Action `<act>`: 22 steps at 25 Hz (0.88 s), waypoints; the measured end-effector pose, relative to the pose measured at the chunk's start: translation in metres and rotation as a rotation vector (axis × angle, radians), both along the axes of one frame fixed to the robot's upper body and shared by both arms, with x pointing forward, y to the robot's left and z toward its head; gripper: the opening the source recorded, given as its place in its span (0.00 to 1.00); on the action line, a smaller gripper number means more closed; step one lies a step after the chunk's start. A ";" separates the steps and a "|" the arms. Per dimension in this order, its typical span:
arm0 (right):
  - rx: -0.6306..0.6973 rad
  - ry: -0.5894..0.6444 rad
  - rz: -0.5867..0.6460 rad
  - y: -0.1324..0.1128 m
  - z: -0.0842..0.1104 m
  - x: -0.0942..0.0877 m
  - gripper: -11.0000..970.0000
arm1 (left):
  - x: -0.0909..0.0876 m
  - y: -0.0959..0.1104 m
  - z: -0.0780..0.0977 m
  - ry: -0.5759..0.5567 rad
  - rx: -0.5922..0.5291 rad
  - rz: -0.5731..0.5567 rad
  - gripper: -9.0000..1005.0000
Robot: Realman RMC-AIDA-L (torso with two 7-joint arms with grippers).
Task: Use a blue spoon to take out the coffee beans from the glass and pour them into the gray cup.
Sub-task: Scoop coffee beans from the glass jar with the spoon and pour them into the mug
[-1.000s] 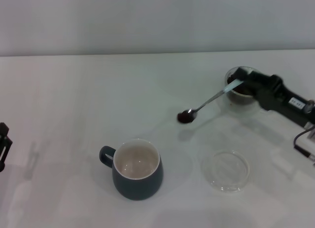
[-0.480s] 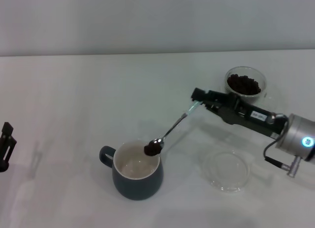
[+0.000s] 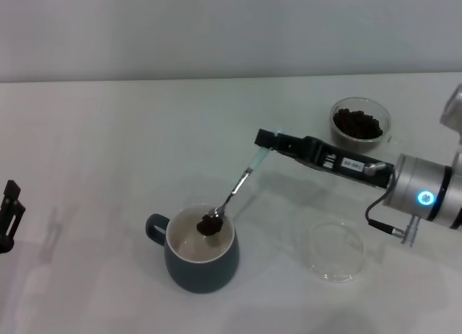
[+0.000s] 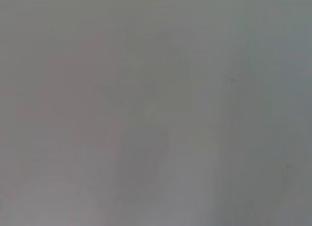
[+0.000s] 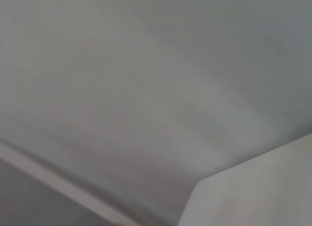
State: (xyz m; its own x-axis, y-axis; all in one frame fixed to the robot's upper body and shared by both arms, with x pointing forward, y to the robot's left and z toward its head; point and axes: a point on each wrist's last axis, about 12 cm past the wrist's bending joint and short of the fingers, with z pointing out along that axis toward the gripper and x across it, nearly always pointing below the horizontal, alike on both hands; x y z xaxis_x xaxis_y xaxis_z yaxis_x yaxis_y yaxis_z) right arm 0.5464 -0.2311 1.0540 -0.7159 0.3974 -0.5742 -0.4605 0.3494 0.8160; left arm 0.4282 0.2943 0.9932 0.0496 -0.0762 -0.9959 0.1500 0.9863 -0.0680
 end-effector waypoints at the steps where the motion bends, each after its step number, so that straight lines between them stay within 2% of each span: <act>1: -0.018 -0.030 0.018 0.002 0.002 0.001 0.16 | 0.000 0.000 0.000 0.000 0.000 0.001 0.73; 5: -0.071 -0.131 0.063 0.008 0.007 0.004 0.16 | 0.002 0.001 0.001 -0.004 0.001 0.005 0.73; 10: -0.137 -0.317 0.144 0.022 0.014 0.002 0.16 | 0.004 0.002 0.001 -0.004 0.007 0.005 0.73; 15: -0.178 -0.491 0.145 0.026 0.018 -0.005 0.16 | 0.005 0.002 0.002 -0.006 0.007 0.005 0.73; 19: -0.136 -0.505 0.088 0.013 0.022 -0.008 0.16 | 0.006 0.002 0.002 -0.010 0.009 0.002 0.73; 22: -0.090 -0.474 -0.001 -0.012 0.026 -0.009 0.16 | 0.008 0.002 0.003 -0.012 0.008 0.003 0.73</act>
